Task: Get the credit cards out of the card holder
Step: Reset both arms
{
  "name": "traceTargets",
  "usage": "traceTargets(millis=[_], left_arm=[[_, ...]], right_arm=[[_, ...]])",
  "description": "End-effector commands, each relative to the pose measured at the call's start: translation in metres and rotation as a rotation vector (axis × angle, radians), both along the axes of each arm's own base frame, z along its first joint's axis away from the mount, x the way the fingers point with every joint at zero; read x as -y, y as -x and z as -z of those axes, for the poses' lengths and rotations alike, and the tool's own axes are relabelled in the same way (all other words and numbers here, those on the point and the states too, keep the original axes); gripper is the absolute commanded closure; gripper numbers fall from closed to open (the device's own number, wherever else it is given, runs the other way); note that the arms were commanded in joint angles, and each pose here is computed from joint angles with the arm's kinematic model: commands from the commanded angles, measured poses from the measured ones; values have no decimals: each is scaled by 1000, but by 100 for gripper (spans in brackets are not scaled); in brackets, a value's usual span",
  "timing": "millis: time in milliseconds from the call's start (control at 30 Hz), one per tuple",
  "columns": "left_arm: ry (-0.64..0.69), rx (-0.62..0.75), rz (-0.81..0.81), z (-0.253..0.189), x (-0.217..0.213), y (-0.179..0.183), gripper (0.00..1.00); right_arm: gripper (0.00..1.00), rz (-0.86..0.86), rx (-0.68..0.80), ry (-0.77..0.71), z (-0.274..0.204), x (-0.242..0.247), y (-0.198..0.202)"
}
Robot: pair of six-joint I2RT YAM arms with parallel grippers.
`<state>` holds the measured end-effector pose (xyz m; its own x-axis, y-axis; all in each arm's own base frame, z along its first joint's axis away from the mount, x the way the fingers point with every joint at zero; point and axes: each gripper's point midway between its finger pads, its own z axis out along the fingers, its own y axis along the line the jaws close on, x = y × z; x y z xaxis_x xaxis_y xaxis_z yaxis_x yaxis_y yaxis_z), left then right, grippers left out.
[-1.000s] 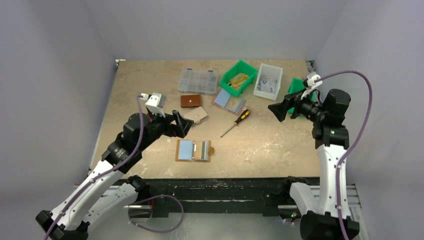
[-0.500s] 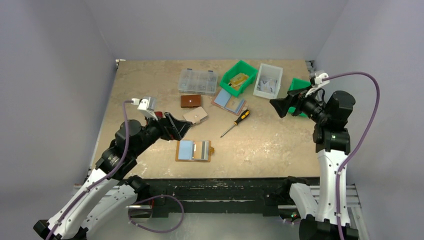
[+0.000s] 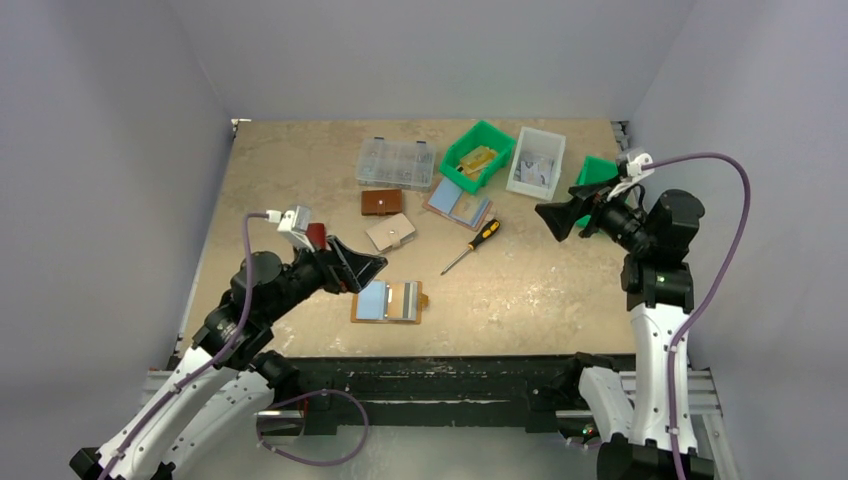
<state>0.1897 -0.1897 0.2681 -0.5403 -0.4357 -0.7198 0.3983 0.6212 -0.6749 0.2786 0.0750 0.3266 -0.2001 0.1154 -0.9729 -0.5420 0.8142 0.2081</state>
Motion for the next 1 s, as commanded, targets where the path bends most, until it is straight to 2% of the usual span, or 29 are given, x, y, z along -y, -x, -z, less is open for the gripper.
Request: traceTargets(millis=[0,267,600,967], left_arm=[[84,-13,32,-8,7,5,0],[84,10,38,-14,5,8,0],[10,14,25,8,5,-1,0],[-25,38,59,12,13,-7,0]], right_arm=[[1,-27,75,0,-14,-5,8],[1,-15,84,-3,-16,-5,10],[1,-31,54,-4,-5,-5,4],[1,-63,22,-7,0,-6,1]])
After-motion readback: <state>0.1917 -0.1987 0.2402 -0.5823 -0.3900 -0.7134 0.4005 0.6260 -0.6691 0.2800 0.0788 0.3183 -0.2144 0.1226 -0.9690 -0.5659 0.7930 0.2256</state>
